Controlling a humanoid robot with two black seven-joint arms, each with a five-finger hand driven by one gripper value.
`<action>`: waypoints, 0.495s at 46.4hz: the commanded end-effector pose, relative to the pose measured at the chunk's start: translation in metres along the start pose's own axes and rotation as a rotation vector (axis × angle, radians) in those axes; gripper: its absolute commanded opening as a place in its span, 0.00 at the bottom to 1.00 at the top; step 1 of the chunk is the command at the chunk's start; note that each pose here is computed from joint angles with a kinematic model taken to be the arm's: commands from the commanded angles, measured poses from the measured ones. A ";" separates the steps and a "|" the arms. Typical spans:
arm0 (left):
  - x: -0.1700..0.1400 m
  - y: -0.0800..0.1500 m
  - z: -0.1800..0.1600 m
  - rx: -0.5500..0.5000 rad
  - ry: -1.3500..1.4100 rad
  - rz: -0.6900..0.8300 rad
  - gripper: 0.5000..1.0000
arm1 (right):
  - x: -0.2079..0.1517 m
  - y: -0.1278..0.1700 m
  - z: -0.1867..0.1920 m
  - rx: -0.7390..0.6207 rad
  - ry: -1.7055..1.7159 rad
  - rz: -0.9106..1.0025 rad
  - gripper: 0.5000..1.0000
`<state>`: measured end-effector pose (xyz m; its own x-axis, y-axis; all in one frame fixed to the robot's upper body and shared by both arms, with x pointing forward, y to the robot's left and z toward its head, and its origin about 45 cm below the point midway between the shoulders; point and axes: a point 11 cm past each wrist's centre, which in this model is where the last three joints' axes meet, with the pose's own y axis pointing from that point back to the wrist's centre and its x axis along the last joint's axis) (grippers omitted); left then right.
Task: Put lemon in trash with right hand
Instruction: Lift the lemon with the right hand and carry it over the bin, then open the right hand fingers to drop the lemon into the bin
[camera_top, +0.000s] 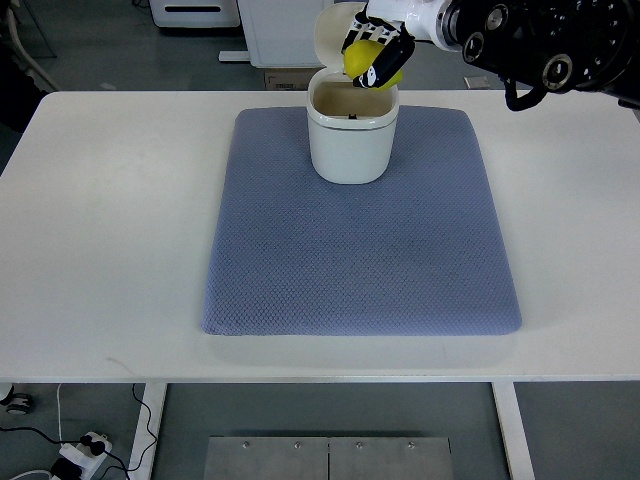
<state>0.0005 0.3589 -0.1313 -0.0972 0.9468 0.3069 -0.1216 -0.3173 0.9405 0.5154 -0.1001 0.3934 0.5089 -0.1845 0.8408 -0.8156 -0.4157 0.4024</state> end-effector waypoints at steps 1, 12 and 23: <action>0.000 0.000 0.000 0.000 0.000 0.000 1.00 | -0.002 -0.003 -0.001 0.002 -0.001 0.003 0.00; 0.000 0.000 0.000 0.000 0.000 0.000 1.00 | -0.007 -0.010 -0.003 0.007 -0.015 0.027 0.00; 0.000 0.000 0.000 0.000 0.000 0.000 1.00 | -0.014 -0.017 0.000 0.007 -0.037 0.036 0.00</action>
<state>0.0007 0.3589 -0.1313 -0.0972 0.9468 0.3069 -0.1218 -0.3173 0.9405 0.5209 -0.0883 0.3768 0.4901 -0.2265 0.8417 -0.8294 -0.4181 0.3704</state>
